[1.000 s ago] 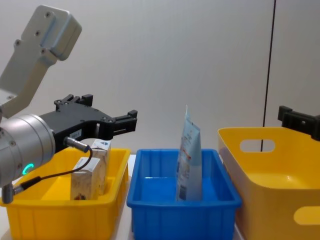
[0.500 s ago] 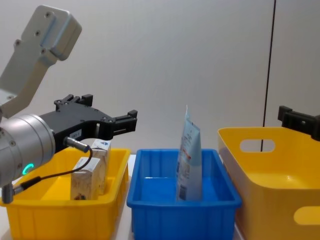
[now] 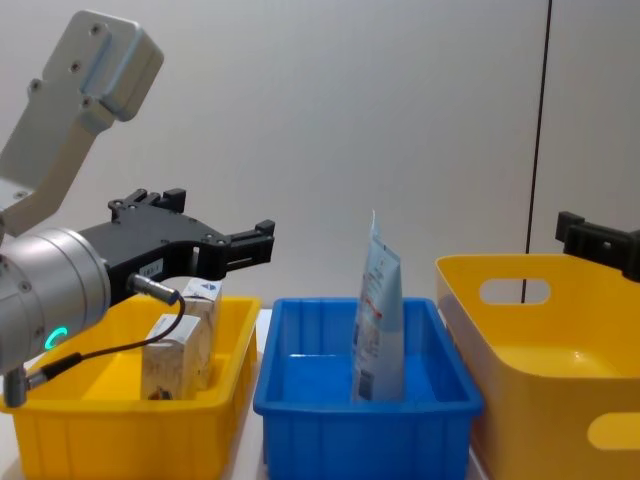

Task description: Bimanual collaborative sorting of washing and personal care products

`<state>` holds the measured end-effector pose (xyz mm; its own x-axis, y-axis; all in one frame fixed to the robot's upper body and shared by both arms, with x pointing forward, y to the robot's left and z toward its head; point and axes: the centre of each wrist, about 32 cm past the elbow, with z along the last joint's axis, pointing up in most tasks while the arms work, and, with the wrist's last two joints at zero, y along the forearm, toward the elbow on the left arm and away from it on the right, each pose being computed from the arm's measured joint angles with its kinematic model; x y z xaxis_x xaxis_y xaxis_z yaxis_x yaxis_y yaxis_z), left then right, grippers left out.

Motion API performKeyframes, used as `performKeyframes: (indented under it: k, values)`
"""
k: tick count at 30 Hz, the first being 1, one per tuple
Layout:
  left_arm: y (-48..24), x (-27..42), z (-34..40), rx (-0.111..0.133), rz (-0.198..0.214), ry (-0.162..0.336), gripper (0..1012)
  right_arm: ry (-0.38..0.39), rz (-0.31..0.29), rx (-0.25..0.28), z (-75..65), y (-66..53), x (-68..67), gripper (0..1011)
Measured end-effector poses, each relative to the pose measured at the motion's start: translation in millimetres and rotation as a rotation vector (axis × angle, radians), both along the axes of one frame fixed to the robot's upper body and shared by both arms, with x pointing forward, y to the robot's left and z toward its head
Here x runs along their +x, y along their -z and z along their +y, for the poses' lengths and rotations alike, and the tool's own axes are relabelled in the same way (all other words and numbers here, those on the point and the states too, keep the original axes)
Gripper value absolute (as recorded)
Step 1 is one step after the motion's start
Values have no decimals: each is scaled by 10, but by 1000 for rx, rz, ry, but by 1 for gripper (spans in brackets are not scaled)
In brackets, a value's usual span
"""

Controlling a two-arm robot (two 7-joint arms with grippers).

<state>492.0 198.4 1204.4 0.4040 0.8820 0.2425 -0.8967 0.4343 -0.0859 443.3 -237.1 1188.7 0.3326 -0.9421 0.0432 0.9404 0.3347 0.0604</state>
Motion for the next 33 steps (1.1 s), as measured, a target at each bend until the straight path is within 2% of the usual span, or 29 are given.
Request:
performKeyframes:
  k: [15,28,33]
  values:
    - [6,-11,1,-1,10,-3,1001,0,0,0,0,0,0,1002]
    - [33,-106,15,-17,119,-60,1001,0,0,0,0,0,0,1002]
    - [39,-113,28,-18,148,-75,1002,0,0,0,0,0,0,1002]
